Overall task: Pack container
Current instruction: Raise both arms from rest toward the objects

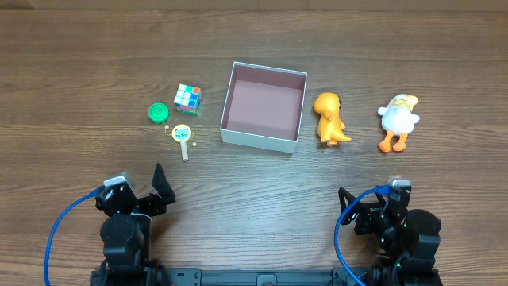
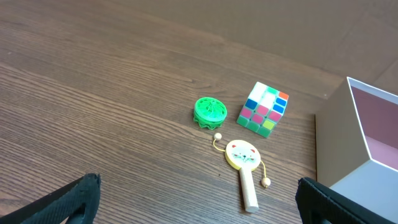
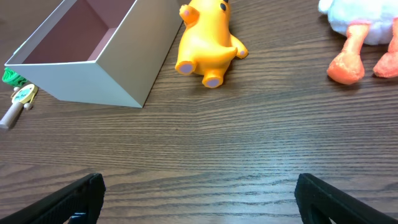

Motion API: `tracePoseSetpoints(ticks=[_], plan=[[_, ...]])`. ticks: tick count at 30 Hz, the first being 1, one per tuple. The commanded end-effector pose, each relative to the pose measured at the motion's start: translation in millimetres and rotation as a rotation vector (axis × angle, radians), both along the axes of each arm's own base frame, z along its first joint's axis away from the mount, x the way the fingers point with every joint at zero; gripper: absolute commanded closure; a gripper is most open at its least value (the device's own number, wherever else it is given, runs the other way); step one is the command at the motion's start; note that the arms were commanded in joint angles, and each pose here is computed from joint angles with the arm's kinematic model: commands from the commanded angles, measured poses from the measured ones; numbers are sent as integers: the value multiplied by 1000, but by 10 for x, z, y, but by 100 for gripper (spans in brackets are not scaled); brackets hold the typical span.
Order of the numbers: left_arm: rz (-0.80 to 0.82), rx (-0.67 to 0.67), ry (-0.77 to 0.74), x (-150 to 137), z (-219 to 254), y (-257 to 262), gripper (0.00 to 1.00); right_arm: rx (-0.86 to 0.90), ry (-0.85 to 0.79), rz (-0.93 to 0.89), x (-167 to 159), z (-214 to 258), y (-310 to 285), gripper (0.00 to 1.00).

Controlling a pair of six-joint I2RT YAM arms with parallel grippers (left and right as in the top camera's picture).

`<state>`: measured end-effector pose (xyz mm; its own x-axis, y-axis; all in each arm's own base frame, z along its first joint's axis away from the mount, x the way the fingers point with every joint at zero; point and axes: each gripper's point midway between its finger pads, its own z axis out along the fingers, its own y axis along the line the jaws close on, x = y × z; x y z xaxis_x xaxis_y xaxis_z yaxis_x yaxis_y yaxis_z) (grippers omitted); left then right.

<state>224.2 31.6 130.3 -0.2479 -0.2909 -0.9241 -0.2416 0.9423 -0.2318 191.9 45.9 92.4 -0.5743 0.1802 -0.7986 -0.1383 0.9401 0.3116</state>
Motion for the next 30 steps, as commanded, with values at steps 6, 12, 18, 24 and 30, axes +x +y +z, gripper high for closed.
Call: tracePoseSetpoints(ticks=[6,12,18,24,30], plan=[[-15,13,-6,5,-1,-20,0,3,3,2,0,-47,4,0],[-15,13,-6,5,-1,-20,0,3,3,2,0,-47,4,0],[-15,13,-6,5,-1,-20,0,3,3,2,0,-47,4,0],[-15,13,-6,5,-1,-20,0,2,3,1,0,-47,2,0],[-14,13,-6,5,1,-20,0,-41,-29,-62,70,1,-125,0]])
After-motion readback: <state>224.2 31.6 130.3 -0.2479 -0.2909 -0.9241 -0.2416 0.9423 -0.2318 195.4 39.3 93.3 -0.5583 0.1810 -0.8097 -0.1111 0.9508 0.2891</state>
